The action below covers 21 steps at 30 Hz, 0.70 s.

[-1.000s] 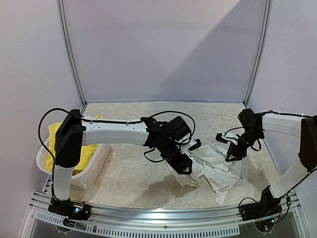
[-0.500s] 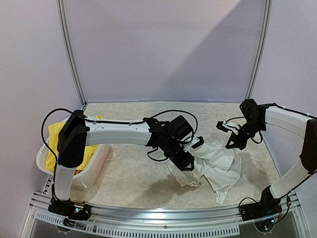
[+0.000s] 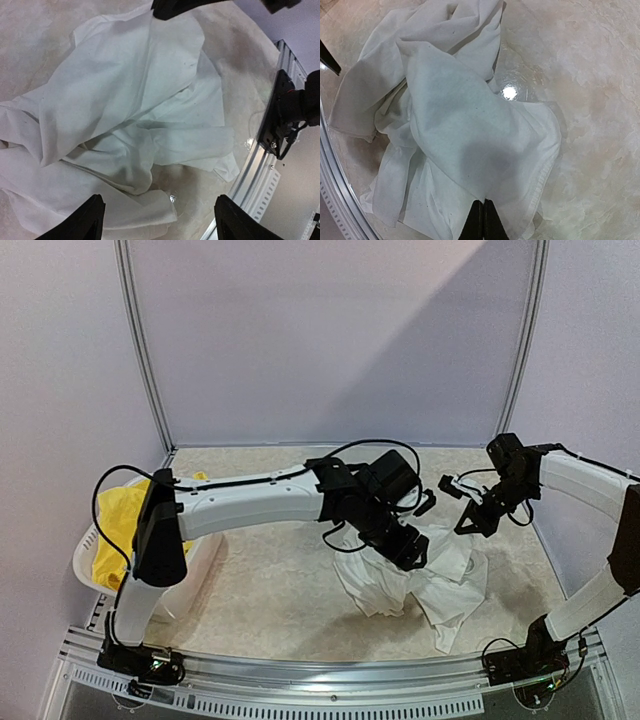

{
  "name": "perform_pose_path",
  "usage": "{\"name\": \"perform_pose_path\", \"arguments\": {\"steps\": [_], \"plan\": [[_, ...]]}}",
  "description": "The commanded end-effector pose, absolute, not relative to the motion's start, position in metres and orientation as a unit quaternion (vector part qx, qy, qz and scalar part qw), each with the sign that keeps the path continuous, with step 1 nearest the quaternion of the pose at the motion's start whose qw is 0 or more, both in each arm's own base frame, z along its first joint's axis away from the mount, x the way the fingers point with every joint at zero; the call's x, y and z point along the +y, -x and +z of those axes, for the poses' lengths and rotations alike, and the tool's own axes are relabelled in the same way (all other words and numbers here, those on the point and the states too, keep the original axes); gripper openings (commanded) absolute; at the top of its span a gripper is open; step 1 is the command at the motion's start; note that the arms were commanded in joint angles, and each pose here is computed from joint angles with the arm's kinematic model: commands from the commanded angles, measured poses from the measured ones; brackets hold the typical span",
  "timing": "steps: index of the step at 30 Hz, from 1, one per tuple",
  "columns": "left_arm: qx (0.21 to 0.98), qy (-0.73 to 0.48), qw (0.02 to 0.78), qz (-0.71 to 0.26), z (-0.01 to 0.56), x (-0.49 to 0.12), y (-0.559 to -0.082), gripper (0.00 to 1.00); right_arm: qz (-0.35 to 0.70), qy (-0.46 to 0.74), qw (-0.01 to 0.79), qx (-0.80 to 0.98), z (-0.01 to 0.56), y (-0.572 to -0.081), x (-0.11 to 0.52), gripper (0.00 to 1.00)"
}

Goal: Fold and stack the mixed laundry pile
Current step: Pick up the crumpled T-shirt from the center of the board.

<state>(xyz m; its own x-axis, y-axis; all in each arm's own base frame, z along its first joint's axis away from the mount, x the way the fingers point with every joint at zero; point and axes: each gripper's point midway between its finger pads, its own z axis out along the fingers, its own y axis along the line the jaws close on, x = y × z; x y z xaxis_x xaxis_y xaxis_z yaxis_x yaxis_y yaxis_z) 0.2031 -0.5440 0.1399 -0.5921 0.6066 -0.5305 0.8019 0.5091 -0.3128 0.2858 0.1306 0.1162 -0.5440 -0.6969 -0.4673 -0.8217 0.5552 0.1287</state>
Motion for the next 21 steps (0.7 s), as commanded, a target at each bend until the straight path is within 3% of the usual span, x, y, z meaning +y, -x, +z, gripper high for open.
{"name": "perform_pose_path", "arguments": {"steps": [1, 7, 9, 12, 17, 21], "plan": [[0.89, -0.401, 0.121, -0.182, 0.09, -0.527, -0.193, 0.77, 0.175, 0.43, 0.193, 0.864, 0.123, -0.292, 0.134, 0.0], [0.9, -0.407, 0.091, -0.13, 0.075, -0.506, -0.182, 0.75, 0.171, 0.426, 0.196, 0.867, 0.123, -0.294, 0.134, 0.0], [0.899, -0.41, 0.088, -0.123, 0.072, -0.502, -0.18, 0.7, 0.173, 0.425, 0.196, 0.867, 0.122, -0.294, 0.134, 0.0], [0.897, -0.413, 0.094, -0.126, 0.071, -0.501, -0.18, 0.48, 0.176, 0.423, 0.197, 0.866, 0.122, -0.296, 0.136, 0.0], [0.887, -0.422, 0.153, -0.112, 0.103, -0.494, -0.205, 0.0, 0.179, 0.41, 0.216, 0.868, 0.138, -0.305, 0.136, 0.0], [0.884, -0.399, 0.235, -0.067, 0.16, -0.458, -0.256, 0.0, 0.203, 0.35, 0.286, 0.869, 0.203, -0.333, 0.119, 0.0]]}}
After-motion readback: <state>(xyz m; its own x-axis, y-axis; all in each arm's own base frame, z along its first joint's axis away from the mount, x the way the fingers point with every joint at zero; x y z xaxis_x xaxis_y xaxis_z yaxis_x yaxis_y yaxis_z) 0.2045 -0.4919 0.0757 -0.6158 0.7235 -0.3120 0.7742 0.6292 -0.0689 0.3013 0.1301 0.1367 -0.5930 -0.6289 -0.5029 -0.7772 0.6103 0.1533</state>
